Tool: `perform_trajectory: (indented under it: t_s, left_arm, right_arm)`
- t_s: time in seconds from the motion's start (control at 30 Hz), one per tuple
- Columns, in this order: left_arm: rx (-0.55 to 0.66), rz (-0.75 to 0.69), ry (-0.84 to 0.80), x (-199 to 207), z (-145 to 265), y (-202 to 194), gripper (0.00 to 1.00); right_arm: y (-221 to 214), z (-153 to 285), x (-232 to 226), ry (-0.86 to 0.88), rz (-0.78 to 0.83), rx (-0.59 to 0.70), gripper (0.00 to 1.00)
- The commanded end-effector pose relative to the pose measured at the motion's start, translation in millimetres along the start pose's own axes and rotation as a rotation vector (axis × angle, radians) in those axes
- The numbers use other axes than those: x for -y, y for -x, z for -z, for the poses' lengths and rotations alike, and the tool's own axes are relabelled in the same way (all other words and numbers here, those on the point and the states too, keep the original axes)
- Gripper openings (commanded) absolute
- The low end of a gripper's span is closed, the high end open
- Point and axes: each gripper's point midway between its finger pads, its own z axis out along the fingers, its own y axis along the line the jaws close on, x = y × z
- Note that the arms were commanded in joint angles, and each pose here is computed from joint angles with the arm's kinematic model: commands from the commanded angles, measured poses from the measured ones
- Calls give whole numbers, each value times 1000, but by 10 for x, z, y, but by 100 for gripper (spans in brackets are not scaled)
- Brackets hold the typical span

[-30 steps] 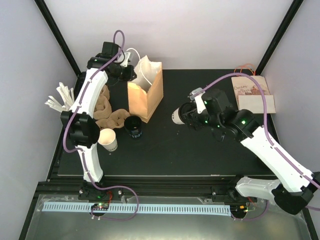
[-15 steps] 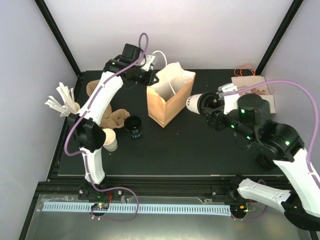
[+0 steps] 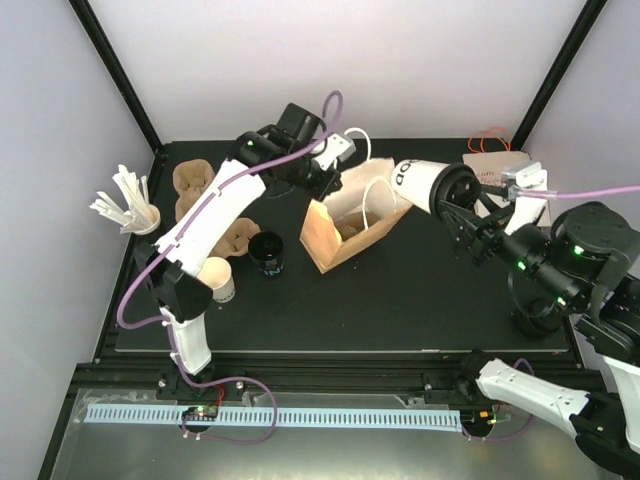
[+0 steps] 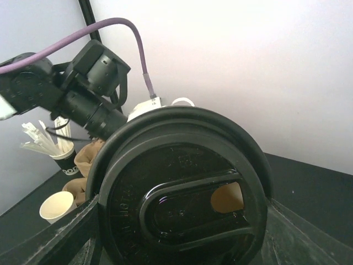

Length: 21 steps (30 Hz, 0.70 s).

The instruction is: Pack the takeout coffee

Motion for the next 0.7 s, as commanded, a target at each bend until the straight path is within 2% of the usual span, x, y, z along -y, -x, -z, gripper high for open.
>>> perform_trajectory:
  t_s: [0.0, 0.13, 0.3, 0.53, 0.67]
  left_arm:
    - [-46, -202, 170, 245, 255, -149, 2]
    - [-65, -210, 237, 257, 296, -298, 2]
    - [-1, -204, 198, 343, 331, -360, 2]
    - [33, -196, 166, 411, 356, -416, 2]
    - [40, -194, 169, 404, 350, -425, 2]
  right_arm:
    - [15, -276, -63, 2, 17, -22, 61]
    - [-127, -517, -94, -5, 35, -107, 60]
    - [-499, -672, -205, 55, 64, -253, 59]
    - [-1165, -662, -441, 221, 48, -438, 58]
    - [-1326, -608, -540, 288, 30, -486, 57]
